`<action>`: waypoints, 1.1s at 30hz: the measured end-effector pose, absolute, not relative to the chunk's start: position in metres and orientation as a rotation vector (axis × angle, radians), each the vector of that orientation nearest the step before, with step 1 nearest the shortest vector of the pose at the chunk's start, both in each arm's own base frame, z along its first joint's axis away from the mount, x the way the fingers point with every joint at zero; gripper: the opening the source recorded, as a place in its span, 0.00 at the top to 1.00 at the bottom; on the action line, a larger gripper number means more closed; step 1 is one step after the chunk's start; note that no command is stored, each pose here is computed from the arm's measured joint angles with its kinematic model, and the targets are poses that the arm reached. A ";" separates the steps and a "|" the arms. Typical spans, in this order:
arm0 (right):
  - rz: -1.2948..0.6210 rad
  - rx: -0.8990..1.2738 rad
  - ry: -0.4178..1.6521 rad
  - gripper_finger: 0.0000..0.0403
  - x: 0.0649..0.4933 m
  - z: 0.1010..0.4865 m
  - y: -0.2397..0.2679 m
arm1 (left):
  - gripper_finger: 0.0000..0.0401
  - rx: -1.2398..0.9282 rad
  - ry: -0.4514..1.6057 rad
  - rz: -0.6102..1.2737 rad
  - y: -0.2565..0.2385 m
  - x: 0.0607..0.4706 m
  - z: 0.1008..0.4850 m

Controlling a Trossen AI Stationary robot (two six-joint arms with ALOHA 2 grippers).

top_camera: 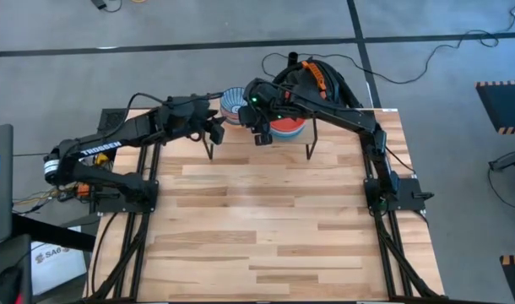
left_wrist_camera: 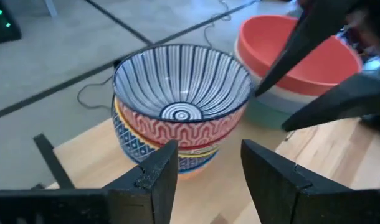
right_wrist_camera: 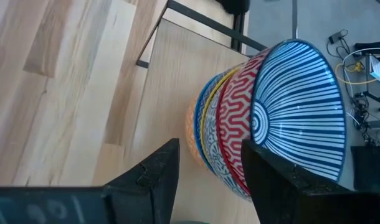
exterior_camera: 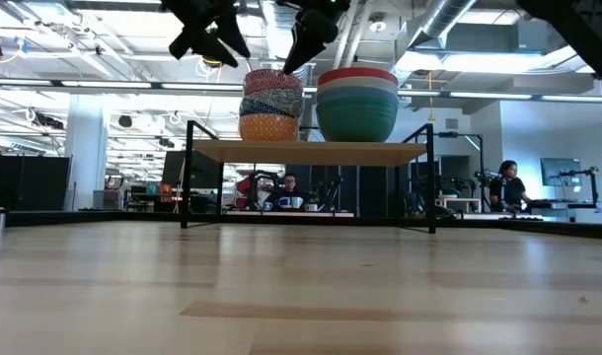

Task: Place and stack bowls onto a shelf
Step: Stack the dark blue patterned bowl on top of the red patterned bowl on the shelf, then return to Home Position

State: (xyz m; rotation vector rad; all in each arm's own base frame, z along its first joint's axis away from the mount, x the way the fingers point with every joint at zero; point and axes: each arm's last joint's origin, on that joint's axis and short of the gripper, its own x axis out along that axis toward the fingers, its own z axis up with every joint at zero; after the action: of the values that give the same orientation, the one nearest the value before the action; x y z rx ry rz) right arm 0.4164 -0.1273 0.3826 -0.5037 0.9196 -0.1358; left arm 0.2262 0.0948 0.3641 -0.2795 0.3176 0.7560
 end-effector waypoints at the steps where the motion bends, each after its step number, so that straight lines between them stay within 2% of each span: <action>1: -0.137 -0.504 0.917 0.51 0.416 0.384 -0.127 | 0.60 -0.284 0.326 0.760 0.096 0.227 0.362; 8: -0.151 -0.456 0.930 0.51 0.414 0.383 -0.124 | 0.60 -0.317 0.414 0.777 0.098 0.227 0.352; 13: -0.147 -0.425 0.941 0.51 0.411 0.386 -0.118 | 0.60 -0.323 0.384 0.783 0.096 0.222 0.357; 18: -0.166 -0.370 0.895 0.51 0.395 0.406 -0.113 | 0.60 -0.319 0.311 0.794 0.091 0.208 0.371; 21: -0.158 -0.253 0.834 0.51 0.386 0.418 -0.114 | 0.60 -0.316 0.265 0.796 0.086 0.197 0.379; 25: -0.126 0.052 0.734 0.55 0.375 0.428 -0.128 | 0.60 -0.286 0.215 0.815 0.072 0.187 0.385; 28: -0.127 0.072 0.772 0.60 0.376 0.424 -0.120 | 0.60 -0.290 0.209 0.839 0.054 0.179 0.367; 33: -0.148 -0.063 0.782 0.66 0.389 0.426 -0.071 | 0.60 -0.375 0.154 0.793 0.022 0.163 0.325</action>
State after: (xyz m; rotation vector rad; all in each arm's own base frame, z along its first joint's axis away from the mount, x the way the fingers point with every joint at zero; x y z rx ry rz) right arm 0.3886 -0.0713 0.4258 -0.0632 0.7816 -0.1476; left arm 0.1630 0.0225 0.3246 -0.3746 0.1539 0.7931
